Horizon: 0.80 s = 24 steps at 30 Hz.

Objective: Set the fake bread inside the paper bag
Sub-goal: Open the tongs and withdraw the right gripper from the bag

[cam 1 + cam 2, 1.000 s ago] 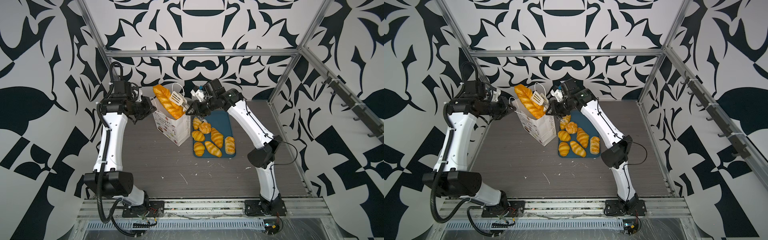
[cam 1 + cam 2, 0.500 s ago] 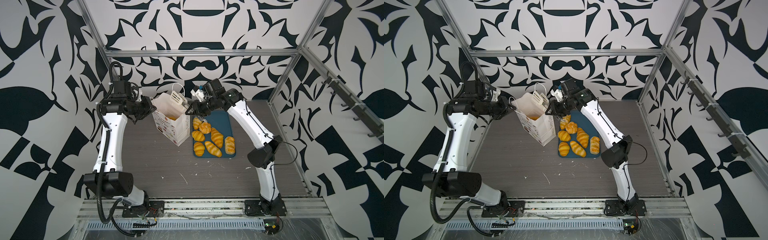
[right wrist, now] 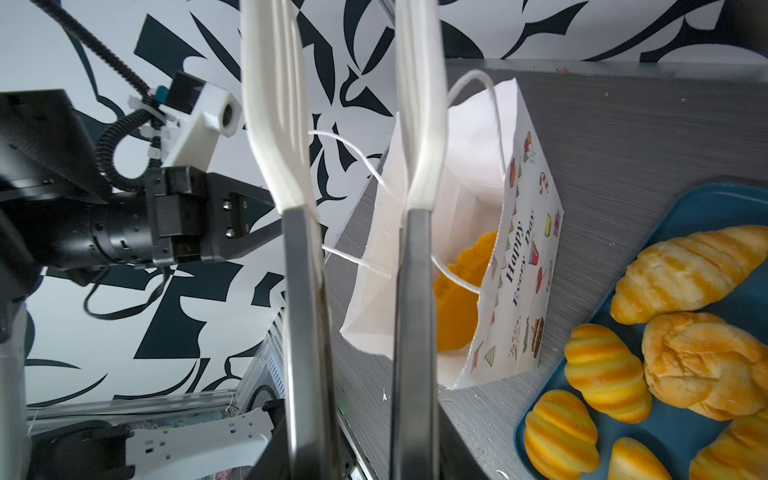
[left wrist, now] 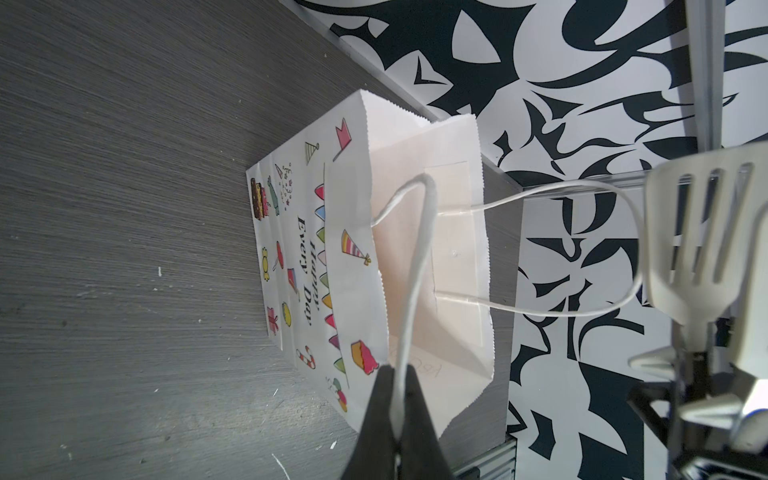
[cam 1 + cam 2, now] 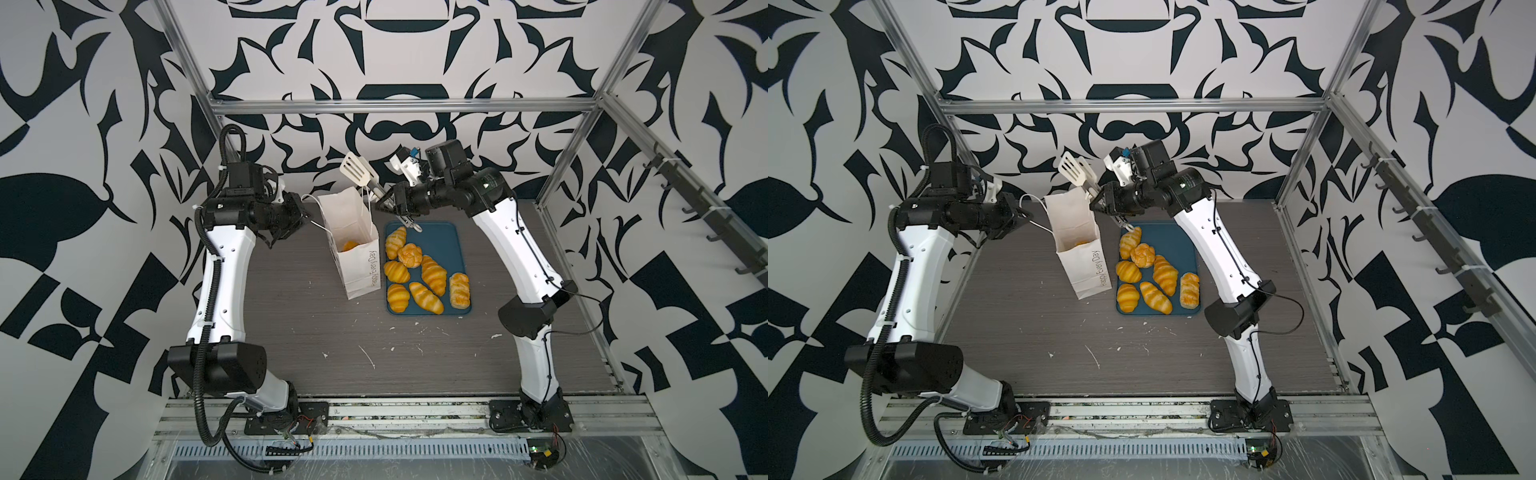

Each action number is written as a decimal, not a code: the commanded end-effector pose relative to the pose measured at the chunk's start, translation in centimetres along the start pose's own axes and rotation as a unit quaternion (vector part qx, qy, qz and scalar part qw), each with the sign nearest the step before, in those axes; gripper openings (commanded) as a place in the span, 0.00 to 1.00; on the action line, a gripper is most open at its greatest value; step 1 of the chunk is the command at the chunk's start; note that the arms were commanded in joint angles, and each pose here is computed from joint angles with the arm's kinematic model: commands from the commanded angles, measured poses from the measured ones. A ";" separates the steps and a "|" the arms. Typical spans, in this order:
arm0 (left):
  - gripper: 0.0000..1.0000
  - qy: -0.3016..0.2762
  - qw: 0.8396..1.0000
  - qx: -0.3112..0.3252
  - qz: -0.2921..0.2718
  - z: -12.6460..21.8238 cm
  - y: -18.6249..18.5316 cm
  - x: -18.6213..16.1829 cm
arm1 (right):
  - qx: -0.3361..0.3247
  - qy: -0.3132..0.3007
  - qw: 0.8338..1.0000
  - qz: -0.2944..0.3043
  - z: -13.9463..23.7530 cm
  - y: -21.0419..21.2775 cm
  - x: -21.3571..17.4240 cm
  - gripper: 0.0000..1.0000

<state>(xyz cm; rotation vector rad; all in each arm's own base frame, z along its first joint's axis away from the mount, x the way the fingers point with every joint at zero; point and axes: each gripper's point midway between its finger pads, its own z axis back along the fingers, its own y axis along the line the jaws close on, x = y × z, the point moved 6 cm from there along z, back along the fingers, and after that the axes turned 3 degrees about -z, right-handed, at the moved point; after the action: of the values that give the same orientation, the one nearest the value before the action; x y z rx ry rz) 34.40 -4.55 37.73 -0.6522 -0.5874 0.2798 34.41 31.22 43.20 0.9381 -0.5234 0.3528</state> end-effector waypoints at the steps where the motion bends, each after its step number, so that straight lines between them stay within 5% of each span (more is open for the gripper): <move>1: 0.00 0.000 1.000 -0.005 0.003 0.3 -0.2 -0.1 | 0.024 -0.051 0.998 0.029 4.6 2.5 1.0 0.39; 13: 0.00 -0.003 1.000 -0.016 0.006 0.2 -0.5 0.4 | -0.053 -0.075 0.996 -0.010 9.1 -2.2 1.4 0.38; 24: 0.00 -0.005 1.000 -0.022 0.004 0.5 -0.9 0.5 | -0.154 -0.026 0.984 -0.084 8.1 -9.2 -0.5 0.38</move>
<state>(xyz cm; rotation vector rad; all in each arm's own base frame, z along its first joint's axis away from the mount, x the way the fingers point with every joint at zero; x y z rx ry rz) 34.51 -4.72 37.99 -0.6762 -0.5891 0.2836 36.82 20.12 40.40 0.7226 -0.4965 0.0805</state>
